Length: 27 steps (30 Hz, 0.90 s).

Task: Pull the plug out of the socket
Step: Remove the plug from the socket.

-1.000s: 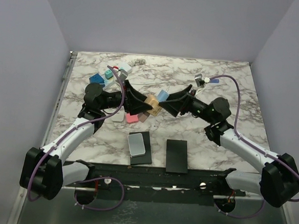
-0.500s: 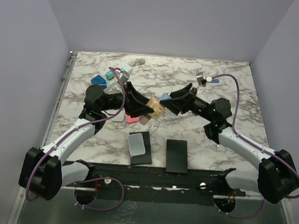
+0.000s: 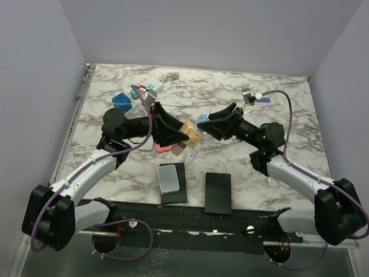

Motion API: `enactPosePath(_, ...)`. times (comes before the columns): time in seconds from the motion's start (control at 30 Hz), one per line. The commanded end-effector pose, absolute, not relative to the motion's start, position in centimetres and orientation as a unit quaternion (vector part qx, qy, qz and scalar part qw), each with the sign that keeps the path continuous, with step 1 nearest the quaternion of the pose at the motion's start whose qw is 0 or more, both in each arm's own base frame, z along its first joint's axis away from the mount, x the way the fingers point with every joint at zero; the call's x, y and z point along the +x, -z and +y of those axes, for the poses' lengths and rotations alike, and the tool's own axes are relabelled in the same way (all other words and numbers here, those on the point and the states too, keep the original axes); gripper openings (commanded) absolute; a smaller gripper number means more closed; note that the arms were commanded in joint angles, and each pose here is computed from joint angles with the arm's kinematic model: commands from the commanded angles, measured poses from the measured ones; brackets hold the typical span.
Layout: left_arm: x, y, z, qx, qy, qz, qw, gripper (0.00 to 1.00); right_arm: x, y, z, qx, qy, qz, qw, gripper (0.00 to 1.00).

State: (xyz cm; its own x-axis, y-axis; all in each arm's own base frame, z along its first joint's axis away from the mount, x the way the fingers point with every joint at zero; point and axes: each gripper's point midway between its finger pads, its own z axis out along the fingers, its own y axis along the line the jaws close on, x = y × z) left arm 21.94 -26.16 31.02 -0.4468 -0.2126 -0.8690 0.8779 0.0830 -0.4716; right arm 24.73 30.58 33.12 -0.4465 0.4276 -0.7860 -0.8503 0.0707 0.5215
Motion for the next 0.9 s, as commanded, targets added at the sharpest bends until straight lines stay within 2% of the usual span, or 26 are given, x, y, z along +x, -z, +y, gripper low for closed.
enactPosePath(0.0, 20.8, -33.1, -26.2, 0.306, 0.619, 0.549, 0.471, 0.0, 24.1, -33.8, 30.6, -0.207, -0.665, 0.532, 0.482, 0.14)
enactPosePath(0.17, 20.5, -32.8, -26.2, 0.313, 0.621, 0.546, 0.467, 0.0, 25.3, -32.9, 30.8, -0.179, -0.654, 0.559, 0.477, 0.01)
enactPosePath(0.6, 20.2, -32.9, -26.2, 0.316, 0.622, 0.539, 0.472, 0.0, 27.0, -30.8, 31.5, -0.141, -0.658, 0.59, 0.445, 0.0)
enactPosePath(0.87, 22.2, -31.4, -25.8, 0.271, 0.615, 0.567, 0.476, 0.0, 26.3, -31.1, 31.4, -0.164, -0.659, 0.575, 0.456, 0.0)
